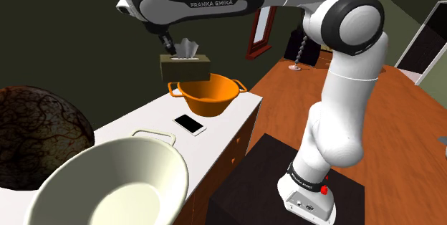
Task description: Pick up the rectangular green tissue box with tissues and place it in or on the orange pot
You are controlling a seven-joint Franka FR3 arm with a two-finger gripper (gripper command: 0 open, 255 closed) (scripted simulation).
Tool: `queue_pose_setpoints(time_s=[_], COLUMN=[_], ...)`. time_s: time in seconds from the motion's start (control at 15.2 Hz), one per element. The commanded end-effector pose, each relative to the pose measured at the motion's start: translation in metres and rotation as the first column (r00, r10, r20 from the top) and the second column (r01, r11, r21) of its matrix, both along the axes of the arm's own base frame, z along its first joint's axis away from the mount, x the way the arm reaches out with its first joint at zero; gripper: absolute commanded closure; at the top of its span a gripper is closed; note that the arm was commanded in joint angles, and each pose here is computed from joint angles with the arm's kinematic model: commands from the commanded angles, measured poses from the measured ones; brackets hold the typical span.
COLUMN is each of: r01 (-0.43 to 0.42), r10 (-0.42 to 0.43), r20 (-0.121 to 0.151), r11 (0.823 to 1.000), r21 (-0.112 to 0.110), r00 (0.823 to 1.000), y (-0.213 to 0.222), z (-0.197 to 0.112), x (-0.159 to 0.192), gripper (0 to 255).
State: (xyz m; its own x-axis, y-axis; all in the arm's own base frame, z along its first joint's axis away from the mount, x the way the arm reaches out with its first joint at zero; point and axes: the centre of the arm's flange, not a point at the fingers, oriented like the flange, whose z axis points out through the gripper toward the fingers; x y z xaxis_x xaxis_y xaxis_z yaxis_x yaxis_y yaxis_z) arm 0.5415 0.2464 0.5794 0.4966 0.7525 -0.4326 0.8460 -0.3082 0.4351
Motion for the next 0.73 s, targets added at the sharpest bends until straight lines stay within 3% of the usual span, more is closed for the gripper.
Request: queue_pose_setpoints(time_s=[0.0, 0.66], r01=[-0.002, -0.002], r10=[0.002, 0.002], r20=[0.0, 0.0], r11=[1.0, 1.0], r21=[0.001, 0.001], r00=[1.0, 1.0], y=[-0.029, -0.16], z=[0.003, 0.019], x=[-0.003, -0.004], gripper=[255, 255])
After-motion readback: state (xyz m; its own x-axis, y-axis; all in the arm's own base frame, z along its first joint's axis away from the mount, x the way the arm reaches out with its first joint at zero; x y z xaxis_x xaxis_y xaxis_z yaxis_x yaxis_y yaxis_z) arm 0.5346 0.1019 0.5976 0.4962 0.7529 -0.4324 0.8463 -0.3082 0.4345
